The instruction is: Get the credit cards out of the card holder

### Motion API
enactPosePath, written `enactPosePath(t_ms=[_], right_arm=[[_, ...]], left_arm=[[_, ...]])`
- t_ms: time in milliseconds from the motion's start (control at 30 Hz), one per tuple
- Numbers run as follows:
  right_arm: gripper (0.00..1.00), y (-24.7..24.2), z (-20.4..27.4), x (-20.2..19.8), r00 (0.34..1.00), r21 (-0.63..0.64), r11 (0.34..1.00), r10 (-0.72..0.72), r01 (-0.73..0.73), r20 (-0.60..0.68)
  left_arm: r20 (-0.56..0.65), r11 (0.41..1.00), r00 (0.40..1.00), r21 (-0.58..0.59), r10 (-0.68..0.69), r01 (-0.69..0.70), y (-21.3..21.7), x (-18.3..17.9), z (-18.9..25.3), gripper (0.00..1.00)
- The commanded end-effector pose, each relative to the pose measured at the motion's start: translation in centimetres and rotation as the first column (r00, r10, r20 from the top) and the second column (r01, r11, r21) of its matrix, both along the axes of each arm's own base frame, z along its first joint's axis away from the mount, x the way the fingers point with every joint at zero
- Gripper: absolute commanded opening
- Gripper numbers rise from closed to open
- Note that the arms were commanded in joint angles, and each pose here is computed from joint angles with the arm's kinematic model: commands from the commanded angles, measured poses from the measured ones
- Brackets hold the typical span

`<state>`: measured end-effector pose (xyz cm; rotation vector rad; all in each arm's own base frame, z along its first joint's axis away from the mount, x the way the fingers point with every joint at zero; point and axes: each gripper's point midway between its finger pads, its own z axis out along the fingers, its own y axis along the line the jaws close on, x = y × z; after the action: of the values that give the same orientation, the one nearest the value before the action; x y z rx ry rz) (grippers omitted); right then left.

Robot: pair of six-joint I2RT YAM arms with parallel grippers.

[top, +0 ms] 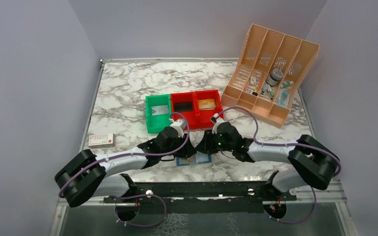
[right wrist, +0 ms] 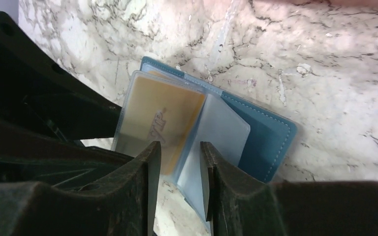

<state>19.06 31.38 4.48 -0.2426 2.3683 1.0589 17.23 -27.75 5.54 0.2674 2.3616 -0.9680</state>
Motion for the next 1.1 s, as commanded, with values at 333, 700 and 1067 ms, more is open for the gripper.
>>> enactPosePath(t_ms=[333,700,1067], right_arm=[[0.36,-7.2,5.7,2.8,0.929,-0.084,0.938,-0.316,0.337,0.193],[0.39,-9.7,8.2,2.5,0.885,-0.017,0.911,-0.397,0.413,0.244],[0.4,-8.3,8.3,1.8,0.917,-0.003,0.938,-0.339,0.347,0.21]], left_arm=[[-0.019,0.999,0.999,-0.027,-0.047,0.047,-1.5,-0.2,-0.1,0.44],[0.005,0.996,0.996,-0.037,-0.084,0.084,-3.6,-0.4,0.7,0.51],[0.018,0.991,0.993,-0.068,-0.113,0.114,-4.4,-0.8,1.4,0.59]])
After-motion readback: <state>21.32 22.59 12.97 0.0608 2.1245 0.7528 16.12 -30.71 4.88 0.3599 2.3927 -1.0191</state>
